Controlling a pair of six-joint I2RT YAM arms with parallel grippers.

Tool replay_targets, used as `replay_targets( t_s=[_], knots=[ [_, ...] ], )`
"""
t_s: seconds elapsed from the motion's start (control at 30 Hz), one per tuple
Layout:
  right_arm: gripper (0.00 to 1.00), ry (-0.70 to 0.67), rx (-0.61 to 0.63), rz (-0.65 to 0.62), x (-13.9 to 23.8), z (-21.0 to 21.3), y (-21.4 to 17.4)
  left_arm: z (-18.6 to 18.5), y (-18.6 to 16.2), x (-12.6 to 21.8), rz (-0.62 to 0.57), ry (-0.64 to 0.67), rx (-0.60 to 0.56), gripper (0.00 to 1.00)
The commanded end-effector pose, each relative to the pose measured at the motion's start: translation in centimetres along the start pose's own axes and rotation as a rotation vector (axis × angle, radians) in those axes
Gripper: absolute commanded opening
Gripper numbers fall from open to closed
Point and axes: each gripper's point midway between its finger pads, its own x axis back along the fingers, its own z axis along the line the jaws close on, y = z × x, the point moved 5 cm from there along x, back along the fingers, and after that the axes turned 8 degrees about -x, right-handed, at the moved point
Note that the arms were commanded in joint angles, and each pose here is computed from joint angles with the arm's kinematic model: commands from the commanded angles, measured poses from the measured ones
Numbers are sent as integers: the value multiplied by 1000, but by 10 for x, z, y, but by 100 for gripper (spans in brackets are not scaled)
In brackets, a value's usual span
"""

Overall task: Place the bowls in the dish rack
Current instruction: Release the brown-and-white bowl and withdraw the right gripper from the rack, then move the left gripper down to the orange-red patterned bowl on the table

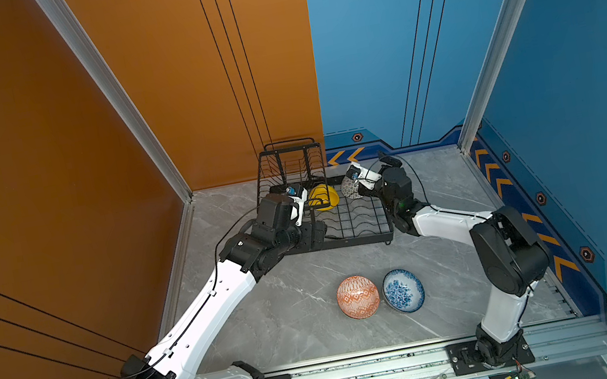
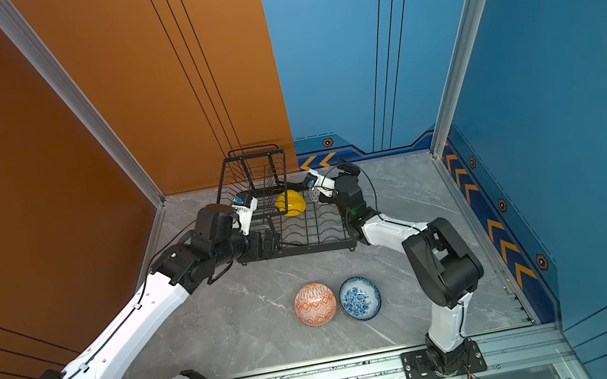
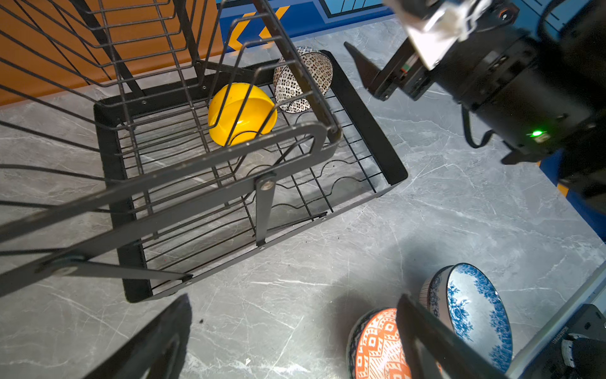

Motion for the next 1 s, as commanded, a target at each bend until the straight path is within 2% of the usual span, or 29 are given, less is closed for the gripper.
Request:
replay_targets(
  t_s=[0.0,0.17,0.37,0.53,0.73,0.97],
  knots=[
    [100,65,-155,124,26,-6,-3,1,0,4,-8,21,2,98],
    [100,208,-334,220,66,-18,9,2,1,9,2,35,21,98],
    [100,337,-452,366,106,-29,28,6,-11,4,74,67,42,98],
    [100,431,-553,493,133,-40,43,6,-11,8,80,72,49,98],
    [100,486,-575,600,153,-54,55,7,-12,13,88,88,29,98],
    [100,413,-555,663,148,-62,49,-5,-26,23,117,63,22,98]
  ],
)
